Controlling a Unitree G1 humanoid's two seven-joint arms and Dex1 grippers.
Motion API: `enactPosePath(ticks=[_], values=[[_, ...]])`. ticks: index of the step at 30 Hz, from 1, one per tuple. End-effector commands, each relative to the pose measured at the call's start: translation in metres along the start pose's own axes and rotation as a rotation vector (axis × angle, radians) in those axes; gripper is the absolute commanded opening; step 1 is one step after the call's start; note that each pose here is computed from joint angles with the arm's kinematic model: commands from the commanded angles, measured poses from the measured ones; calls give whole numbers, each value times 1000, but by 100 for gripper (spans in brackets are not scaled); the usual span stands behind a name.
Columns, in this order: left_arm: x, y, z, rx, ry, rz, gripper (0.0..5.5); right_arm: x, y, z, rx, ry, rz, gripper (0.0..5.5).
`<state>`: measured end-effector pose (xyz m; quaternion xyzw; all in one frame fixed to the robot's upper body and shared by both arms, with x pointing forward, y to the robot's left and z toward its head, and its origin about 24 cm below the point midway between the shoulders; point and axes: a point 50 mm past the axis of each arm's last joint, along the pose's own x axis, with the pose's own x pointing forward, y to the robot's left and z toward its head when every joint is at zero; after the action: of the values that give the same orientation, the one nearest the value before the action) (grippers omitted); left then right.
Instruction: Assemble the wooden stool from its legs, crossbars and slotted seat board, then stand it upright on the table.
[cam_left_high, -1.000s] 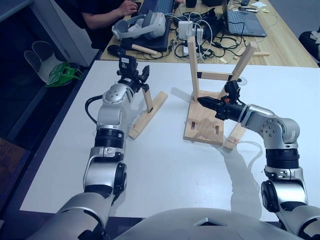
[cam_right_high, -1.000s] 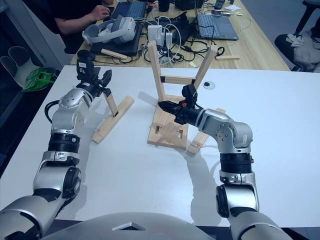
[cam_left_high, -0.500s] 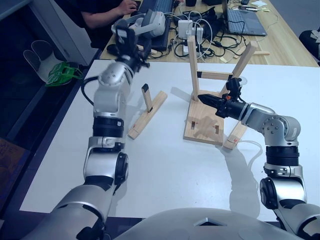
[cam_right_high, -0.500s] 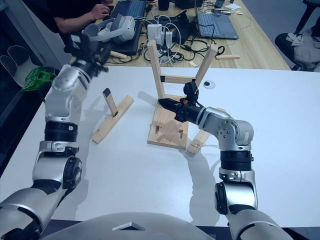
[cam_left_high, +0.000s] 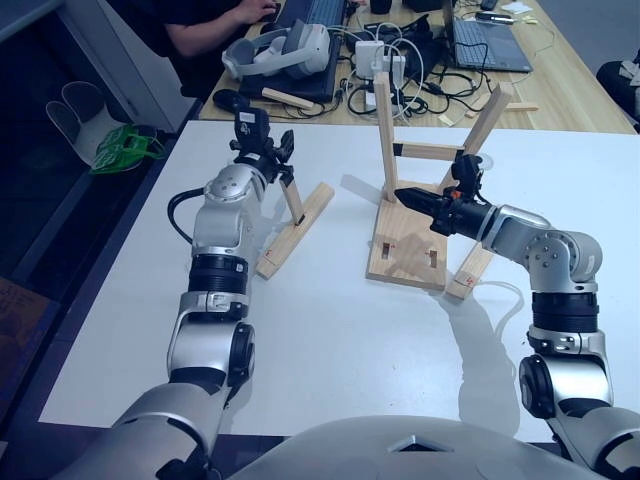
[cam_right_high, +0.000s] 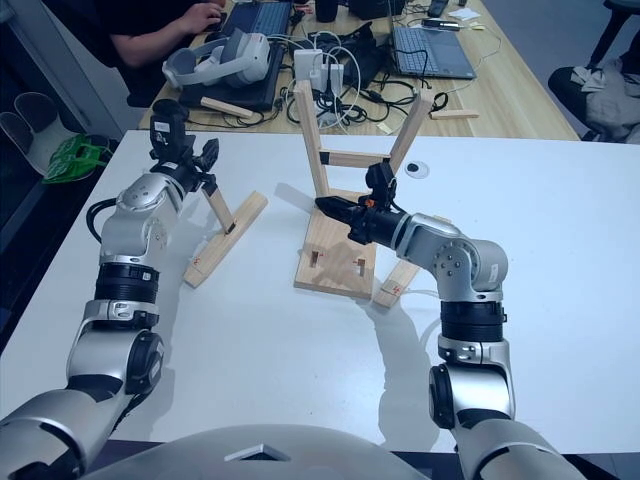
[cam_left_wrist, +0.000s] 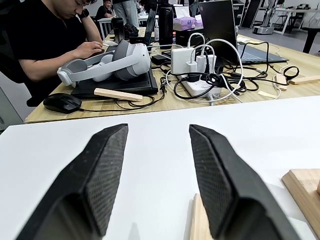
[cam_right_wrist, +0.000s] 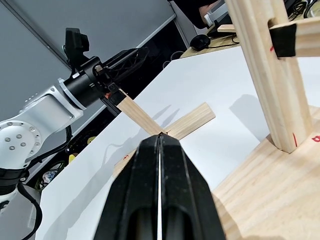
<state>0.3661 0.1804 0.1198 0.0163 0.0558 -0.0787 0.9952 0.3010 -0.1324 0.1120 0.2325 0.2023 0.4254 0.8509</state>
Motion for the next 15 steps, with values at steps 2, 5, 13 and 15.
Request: enactPosePath(ticks=[2, 5, 13, 15], values=[[-5, 4, 56, -61, -240, 50, 226, 0, 0, 6, 13, -23, 3, 0], [-11, 27, 63, -32, -226, 169, 226, 0, -1, 6, 15, -26, 2, 0], [-38, 19, -1, 144, 131, 47, 226, -3, -3, 6, 27, -41, -6, 0], [-42, -3, -1, 138, 135, -74, 226, -3, -4, 6, 31, -42, -6, 0]])
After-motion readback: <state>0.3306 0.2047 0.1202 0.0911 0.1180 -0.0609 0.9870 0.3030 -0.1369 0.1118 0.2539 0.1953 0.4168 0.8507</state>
